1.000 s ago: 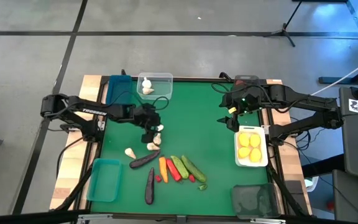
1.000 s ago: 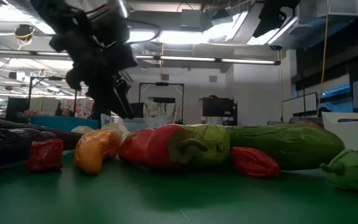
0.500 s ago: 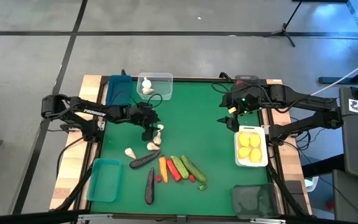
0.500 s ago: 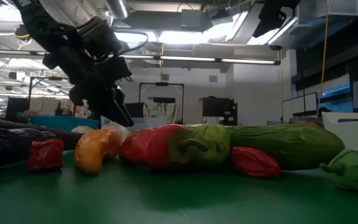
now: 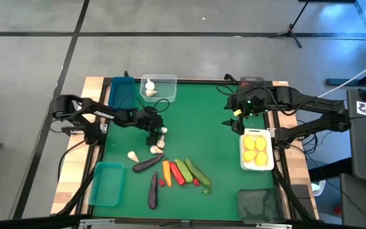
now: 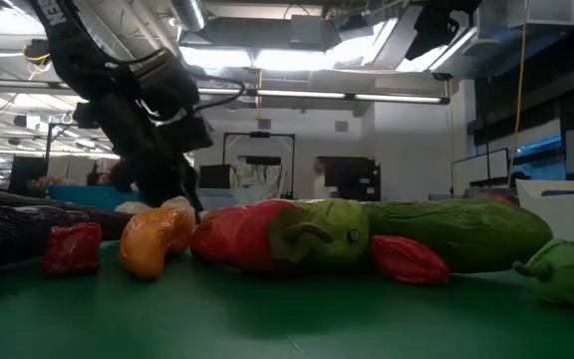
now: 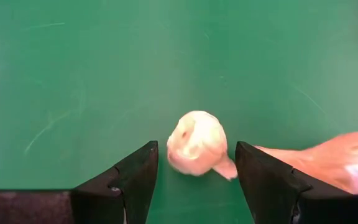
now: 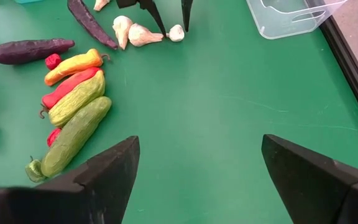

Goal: Sort produce into baskets
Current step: Put the white garlic into the transparent bin

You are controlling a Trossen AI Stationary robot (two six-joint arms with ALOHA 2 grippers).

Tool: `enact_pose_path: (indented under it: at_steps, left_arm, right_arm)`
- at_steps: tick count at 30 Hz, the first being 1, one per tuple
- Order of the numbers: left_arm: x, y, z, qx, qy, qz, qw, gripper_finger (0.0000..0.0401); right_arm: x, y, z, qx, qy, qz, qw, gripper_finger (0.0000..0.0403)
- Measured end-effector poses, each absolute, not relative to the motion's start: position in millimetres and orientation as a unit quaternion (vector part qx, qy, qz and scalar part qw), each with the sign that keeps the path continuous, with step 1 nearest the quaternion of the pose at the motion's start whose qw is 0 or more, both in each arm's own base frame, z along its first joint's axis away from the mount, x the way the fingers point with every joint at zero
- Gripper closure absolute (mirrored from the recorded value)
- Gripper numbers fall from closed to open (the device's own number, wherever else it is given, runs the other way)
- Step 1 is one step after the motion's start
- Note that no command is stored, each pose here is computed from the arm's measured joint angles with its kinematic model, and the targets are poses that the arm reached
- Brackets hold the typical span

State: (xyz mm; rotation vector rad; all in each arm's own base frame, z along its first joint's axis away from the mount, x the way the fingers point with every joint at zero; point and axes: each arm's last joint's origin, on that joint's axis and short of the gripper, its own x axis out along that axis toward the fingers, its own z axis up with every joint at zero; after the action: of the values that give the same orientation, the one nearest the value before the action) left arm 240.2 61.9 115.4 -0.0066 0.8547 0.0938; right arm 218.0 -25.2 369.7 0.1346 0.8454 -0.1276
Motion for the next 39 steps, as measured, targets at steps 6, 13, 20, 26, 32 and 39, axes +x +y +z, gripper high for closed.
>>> enact_pose_path:
  at_steps: [6, 13, 20, 26, 32, 39]
  left_arm:
    - [244.7, 62.8, 113.4, -0.001, 0.400, 0.047, 0.915, 0.0191]
    - [241.9, 62.0, 110.4, -0.015, 0.418, 0.049, 0.907, 0.0192]
    - [241.0, 62.1, 109.8, -0.021, 0.423, 0.057, 0.904, 0.0235]
    - [241.0, 62.4, 109.9, -0.023, 0.423, 0.064, 0.903, 0.0271]
    - [242.1, 63.1, 111.1, -0.038, 0.415, 0.079, 0.906, 0.0280]
    - [244.5, 64.4, 113.6, -0.050, 0.397, 0.100, 0.911, 0.0280]
  right_arm:
    - [217.9, -25.1, 369.6, 0.065, 0.411, -0.062, 0.907, 0.0068]
    - [217.9, -25.2, 369.5, 0.065, 0.411, -0.062, 0.907, 0.0068]
    - [217.8, -25.1, 369.6, 0.065, 0.411, -0.062, 0.907, 0.0068]
    - [217.8, -25.2, 369.6, 0.065, 0.411, -0.062, 0.907, 0.0068]
    - [217.9, -25.2, 369.5, 0.065, 0.411, -0.062, 0.907, 0.0068]
    - [217.9, -25.2, 369.5, 0.065, 0.411, -0.062, 0.907, 0.0068]
